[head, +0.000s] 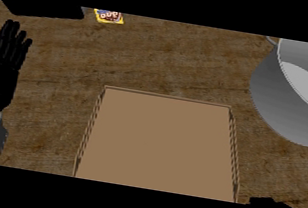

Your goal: Pick the bell pepper from the tray and place it in the pot

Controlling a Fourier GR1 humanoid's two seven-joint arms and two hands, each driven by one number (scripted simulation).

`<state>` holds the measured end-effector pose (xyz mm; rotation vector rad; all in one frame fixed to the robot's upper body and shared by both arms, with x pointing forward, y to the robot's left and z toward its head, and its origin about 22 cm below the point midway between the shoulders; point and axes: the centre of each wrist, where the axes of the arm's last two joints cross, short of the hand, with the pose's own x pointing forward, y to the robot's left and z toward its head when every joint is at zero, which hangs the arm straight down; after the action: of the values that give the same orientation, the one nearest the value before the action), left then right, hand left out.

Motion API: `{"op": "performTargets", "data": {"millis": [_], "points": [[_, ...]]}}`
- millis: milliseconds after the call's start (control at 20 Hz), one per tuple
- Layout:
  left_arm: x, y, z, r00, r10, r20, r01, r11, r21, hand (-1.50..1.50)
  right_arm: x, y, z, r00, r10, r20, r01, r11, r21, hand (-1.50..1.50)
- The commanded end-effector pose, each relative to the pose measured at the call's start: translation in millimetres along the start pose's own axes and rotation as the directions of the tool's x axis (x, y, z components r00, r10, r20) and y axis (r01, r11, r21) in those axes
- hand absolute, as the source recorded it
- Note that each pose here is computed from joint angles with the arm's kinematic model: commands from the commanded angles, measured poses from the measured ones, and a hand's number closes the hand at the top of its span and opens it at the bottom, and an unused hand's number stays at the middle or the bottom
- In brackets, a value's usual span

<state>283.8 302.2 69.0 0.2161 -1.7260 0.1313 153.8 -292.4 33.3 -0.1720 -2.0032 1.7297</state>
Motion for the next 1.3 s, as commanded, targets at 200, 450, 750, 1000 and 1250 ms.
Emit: {"op": "performTargets", "data": {"millis": [200, 450, 750, 1000, 1250], "points": [[8, -5, 0, 1.0, 0.006, 0.029, -0.005, 0.999, -0.04, 0.0, 28, -59, 78, 0.975, 0.007, -0.222, -0.09, 0.925, -0.368, 1.5], [0, -18, 2, 1.0, 0.024, 0.014, -0.023, 0.996, -0.081, 0.0, 30, -101, 123, 0.947, -0.035, -0.32, -0.144, 0.842, -0.519, 1.5], [22, -44, -14, 0.999, 0.024, 0.036, -0.02, 0.993, -0.118, 0.0, -17, -167, 163, 0.891, -0.056, -0.452, -0.219, 0.817, -0.534, 1.5], [6, -55, -20, 0.999, 0.028, 0.029, -0.024, 0.99, -0.14, 0.0, -71, -173, 188, 0.839, -0.049, -0.541, -0.243, 0.857, -0.455, 1.5], [2, -59, -8, 0.999, 0.032, 0.043, -0.026, 0.991, -0.13, 0.0, -117, -188, 190, 0.834, -0.094, -0.544, -0.226, 0.841, -0.492, 1.5]]}}
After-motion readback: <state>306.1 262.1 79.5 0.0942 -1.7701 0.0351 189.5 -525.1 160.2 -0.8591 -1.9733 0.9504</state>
